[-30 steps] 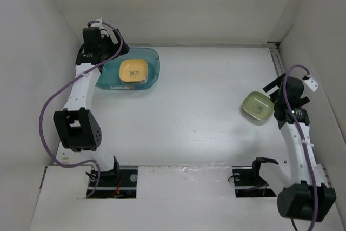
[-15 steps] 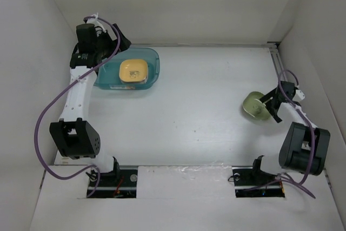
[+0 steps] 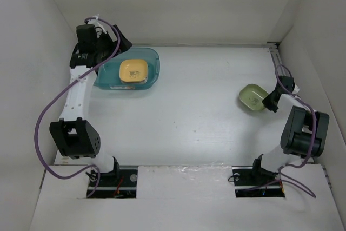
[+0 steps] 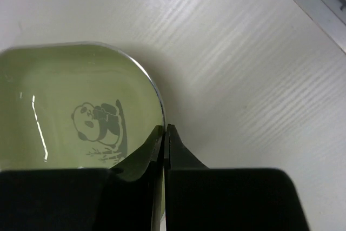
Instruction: Place the plates into the plastic bin on the countertop
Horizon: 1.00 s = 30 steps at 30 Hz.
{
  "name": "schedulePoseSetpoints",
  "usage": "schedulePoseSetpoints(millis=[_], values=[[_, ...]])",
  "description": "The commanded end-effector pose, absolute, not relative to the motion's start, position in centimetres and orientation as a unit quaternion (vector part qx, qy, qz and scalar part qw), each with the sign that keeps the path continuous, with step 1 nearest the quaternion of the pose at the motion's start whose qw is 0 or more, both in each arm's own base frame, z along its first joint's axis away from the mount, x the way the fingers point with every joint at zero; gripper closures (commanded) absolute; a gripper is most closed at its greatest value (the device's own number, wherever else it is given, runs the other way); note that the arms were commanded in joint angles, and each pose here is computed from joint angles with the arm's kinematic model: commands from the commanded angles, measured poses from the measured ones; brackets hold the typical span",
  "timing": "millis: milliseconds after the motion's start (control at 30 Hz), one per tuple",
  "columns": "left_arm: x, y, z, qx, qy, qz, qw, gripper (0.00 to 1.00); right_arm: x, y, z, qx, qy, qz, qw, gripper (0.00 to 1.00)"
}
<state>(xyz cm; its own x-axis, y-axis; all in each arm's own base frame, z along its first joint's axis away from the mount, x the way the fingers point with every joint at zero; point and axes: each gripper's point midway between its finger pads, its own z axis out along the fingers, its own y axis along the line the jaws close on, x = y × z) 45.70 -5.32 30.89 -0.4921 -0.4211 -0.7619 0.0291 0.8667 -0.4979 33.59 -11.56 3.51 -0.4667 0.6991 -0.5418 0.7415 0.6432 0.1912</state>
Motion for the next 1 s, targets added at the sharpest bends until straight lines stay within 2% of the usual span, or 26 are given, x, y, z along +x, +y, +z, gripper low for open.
schedulePoseSetpoints(millis=[0, 167, 200, 300, 567, 667, 833, 867, 933, 967], values=[[45.5, -7.2, 33.0, -0.087, 0.816, -0.274, 0.502, 0.05, 35.6, -10.7, 5.1, 0.388, 0.862, -0.013, 0.326, 1.00], [44.0, -15.2, 31.8, -0.034, 0.838, -0.282, 0.467, 0.07, 38.5, -5.5, 6.9, 0.315, 0.880, -0.002, 0.356, 1.00], [42.9, -19.1, 31.2, -0.010, 0.843, -0.285, 0.456, 0.07, 39.2, -2.9, 7.4, 0.284, 0.887, 0.004, 0.364, 1.00], [40.5, -25.5, 28.7, 0.035, 0.857, -0.290, 0.423, 0.07, 40.9, 3.1, 10.4, 0.217, 0.895, 0.027, 0.388, 1.00], [37.9, -31.7, 20.9, 0.096, 0.908, -0.212, 0.348, 0.07, 42.9, 16.0, 19.2, 0.076, 0.885, 0.074, 0.454, 1.00], [37.6, -32.0, 19.5, 0.098, 0.914, -0.176, 0.352, 0.11, 42.8, 17.2, 20.8, 0.070, 0.880, 0.065, 0.466, 1.00], [38.0, -31.1, 19.3, 0.084, 0.917, -0.153, 0.359, 0.25, 42.0, 17.0, 22.4, 0.065, 0.874, 0.067, 0.477, 1.00], [38.1, -30.9, 19.8, 0.081, 0.915, -0.150, 0.365, 0.36, 41.9, 17.0, 22.8, 0.065, 0.872, 0.069, 0.480, 1.00], [38.1, -30.9, 19.8, 0.081, 0.915, -0.150, 0.365, 0.51, 41.4, 16.5, 22.0, 0.063, 0.876, 0.057, 0.475, 1.00], [38.2, -30.8, 19.8, 0.079, 0.915, -0.146, 0.368, 0.62, 41.2, 16.8, 23.1, 0.056, 0.870, 0.072, 0.485, 1.00]])
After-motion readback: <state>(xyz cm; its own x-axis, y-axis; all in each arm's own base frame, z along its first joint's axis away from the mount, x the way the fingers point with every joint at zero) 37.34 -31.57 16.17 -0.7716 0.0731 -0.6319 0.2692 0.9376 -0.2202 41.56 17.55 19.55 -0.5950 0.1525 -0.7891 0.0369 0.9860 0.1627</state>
